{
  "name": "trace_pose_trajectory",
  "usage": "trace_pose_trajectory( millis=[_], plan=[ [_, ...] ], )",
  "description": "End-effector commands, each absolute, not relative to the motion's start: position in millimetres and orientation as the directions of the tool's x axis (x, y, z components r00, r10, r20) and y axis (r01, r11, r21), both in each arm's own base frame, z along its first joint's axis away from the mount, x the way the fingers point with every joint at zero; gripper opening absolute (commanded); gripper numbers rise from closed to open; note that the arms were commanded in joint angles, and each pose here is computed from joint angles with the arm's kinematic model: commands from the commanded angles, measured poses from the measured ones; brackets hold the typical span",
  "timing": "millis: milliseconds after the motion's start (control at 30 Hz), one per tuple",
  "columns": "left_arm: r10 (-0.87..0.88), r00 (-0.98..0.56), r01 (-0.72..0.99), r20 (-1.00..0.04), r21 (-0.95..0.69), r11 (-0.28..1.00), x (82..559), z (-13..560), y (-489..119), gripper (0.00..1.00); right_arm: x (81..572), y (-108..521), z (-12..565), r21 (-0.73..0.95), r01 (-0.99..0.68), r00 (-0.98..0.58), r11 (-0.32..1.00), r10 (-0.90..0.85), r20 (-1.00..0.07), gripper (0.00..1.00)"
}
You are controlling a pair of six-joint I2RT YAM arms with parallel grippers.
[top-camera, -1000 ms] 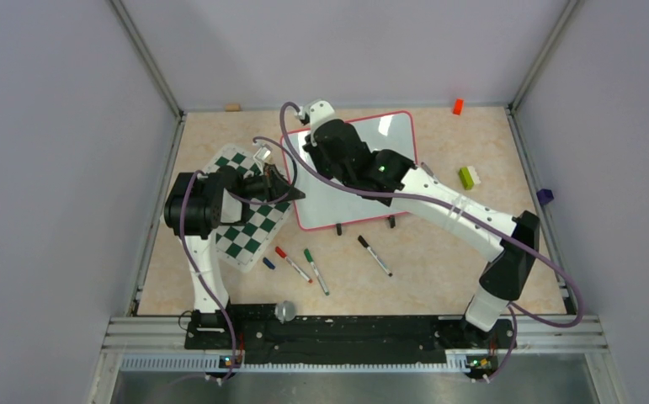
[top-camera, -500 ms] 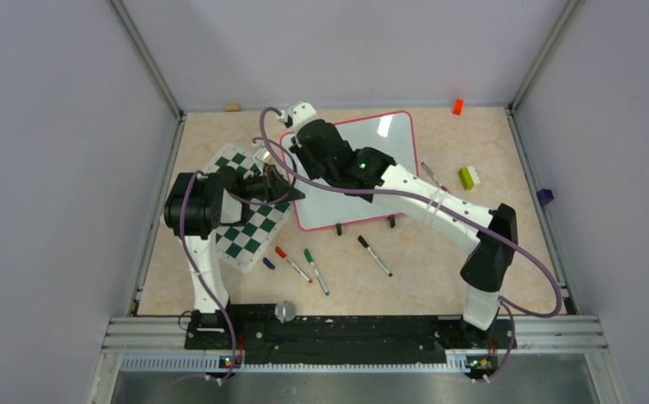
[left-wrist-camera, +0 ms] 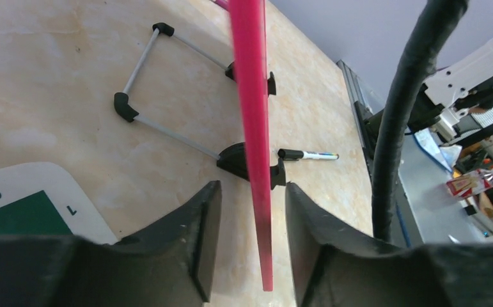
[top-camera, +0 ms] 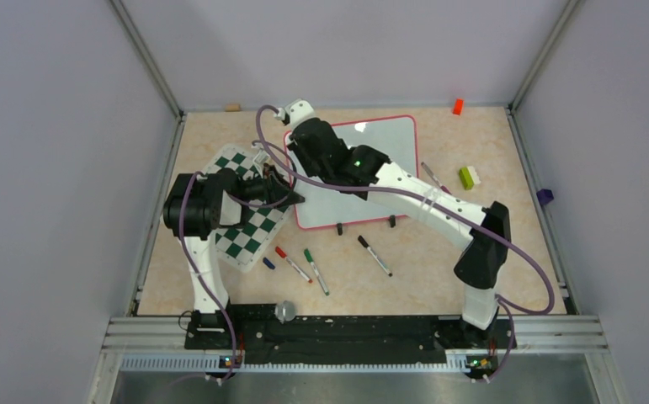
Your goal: Write a sentence on the whiteboard
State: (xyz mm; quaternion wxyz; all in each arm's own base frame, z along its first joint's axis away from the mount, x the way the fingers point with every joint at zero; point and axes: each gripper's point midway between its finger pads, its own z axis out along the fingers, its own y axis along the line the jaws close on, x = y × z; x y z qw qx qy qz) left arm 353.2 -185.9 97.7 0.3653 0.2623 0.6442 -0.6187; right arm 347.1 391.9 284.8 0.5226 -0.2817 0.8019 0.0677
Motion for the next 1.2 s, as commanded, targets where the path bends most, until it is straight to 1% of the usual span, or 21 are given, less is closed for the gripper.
trace_pose_trajectory(
  millis=[0,33,200,267,367,533,700,967,1167],
  plan=[
    [-0.101,-0.464,0.877,-0.88,-0.473,0.091,351.3,112.3,-184.4,0.5,348.8,395.5,305.3,-0.156,-0.509,-0.272,0.846,-0.33,-0.904,0.0],
    [-0.102,-0.461,0.878,-0.881,-0.47,0.092,351.4,113.0,-184.3,0.55,348.7,395.5,304.9,-0.153,-0.51,-0.274,0.846,-0.329,-0.904,0.0],
    [-0.103,-0.462,0.877,-0.881,-0.472,0.094,351.2,112.3,-184.1,0.57,348.3,395.2,303.2,-0.15,-0.511,-0.279,0.847,-0.328,-0.903,0.0],
    [-0.103,-0.463,0.876,-0.88,-0.472,0.094,351.0,111.8,-184.3,0.53,348.1,394.9,302.4,-0.149,-0.51,-0.28,0.847,-0.328,-0.902,0.0],
    [-0.105,-0.458,0.879,-0.883,-0.467,0.096,351.2,112.6,-184.1,0.41,349.0,394.1,301.1,-0.151,-0.506,-0.283,0.849,-0.329,-0.901,0.0],
    [-0.092,-0.442,0.89,-0.892,-0.449,0.081,347.5,114.9,-187.7,0.3,349.6,393.5,301.1,-0.145,-0.504,-0.287,0.852,-0.323,-0.902,0.0],
    [-0.082,-0.43,0.898,-0.899,-0.436,0.065,344.8,117.5,-192.7,0.26,348.6,391.2,300.5,-0.141,-0.499,-0.292,0.855,-0.319,-0.902,0.0],
    [-0.081,-0.411,0.908,-0.908,-0.415,0.054,343.3,119.7,-200.4,0.08,346.1,383.8,301.9,-0.135,-0.482,-0.295,0.866,-0.305,-0.905,0.0],
    [-0.071,-0.418,0.906,-0.906,-0.421,0.04,342.9,118.1,-202.7,0.04,346.1,382.9,309.8,-0.115,-0.473,-0.286,0.874,-0.275,-0.918,0.0]
  ],
)
